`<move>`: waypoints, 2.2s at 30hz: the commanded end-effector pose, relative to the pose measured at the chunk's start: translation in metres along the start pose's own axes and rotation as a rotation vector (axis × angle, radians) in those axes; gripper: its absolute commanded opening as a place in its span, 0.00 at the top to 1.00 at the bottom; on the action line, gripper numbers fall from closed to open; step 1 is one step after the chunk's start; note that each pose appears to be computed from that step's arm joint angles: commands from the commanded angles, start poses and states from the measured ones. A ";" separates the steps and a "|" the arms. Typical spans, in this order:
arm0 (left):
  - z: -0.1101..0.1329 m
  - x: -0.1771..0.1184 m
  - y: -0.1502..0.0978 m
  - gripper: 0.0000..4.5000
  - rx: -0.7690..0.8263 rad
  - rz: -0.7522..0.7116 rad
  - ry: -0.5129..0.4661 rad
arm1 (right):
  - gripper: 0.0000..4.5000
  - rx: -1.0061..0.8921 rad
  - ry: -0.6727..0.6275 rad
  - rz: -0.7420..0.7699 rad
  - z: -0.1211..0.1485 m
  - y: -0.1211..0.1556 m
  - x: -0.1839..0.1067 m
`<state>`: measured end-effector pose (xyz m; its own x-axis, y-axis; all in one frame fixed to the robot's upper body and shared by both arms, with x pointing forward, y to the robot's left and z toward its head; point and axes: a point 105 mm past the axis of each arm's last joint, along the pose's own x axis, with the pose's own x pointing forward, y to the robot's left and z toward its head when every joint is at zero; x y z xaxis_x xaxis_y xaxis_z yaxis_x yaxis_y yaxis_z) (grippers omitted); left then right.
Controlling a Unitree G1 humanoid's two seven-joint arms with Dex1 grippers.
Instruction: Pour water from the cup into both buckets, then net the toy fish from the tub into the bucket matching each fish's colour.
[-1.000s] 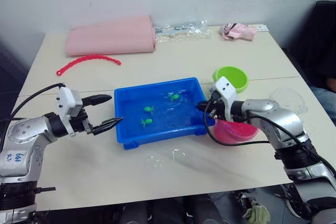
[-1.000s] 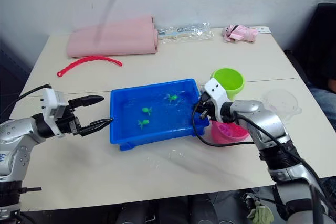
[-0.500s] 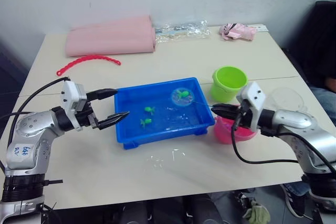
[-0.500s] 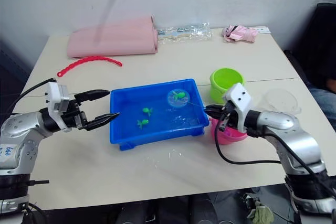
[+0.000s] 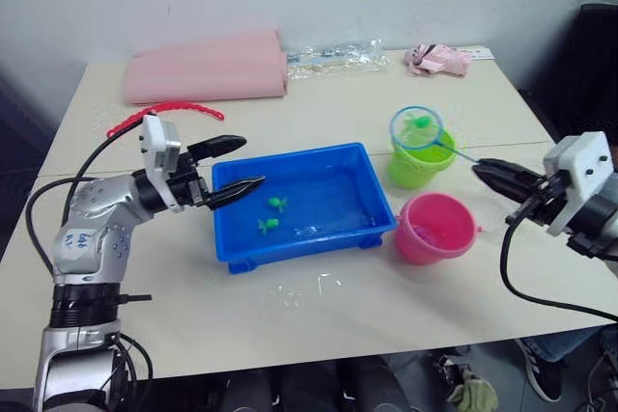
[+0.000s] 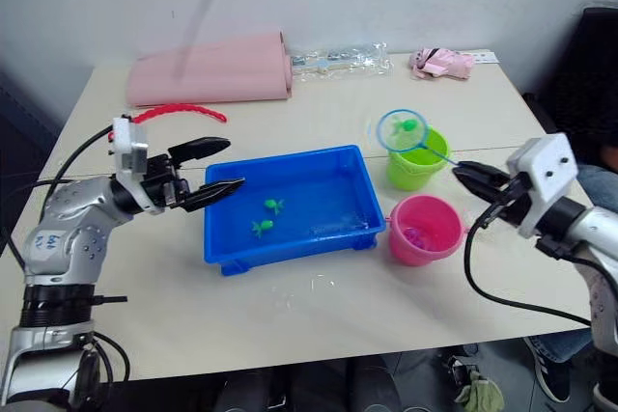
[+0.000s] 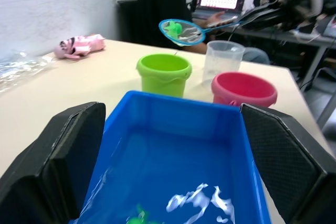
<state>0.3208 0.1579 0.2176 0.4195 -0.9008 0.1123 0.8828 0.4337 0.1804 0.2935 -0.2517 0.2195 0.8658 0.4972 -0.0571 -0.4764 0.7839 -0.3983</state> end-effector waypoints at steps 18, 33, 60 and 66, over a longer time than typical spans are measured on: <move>0.003 0.032 -0.022 0.01 -0.029 -0.062 -0.060 | 1.00 -0.703 0.152 -0.137 -0.026 -0.054 0.029; 0.001 0.030 -0.027 0.01 -0.050 -0.061 -0.072 | 1.00 -1.325 0.136 -0.055 -0.012 -0.055 0.032; -0.023 -0.097 -0.022 0.01 -0.004 0.174 0.214 | 1.00 -0.268 0.221 0.625 0.003 0.079 0.091; -0.026 -0.100 -0.024 0.01 -0.010 0.185 0.246 | 1.00 -0.289 0.269 0.703 -0.014 0.092 0.109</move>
<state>0.2659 0.2351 0.1689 0.6049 -0.7911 -0.0912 0.7948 0.5925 0.1312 0.3449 -0.1343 0.1613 0.4130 0.7027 -0.5794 -0.8988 0.2118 -0.3838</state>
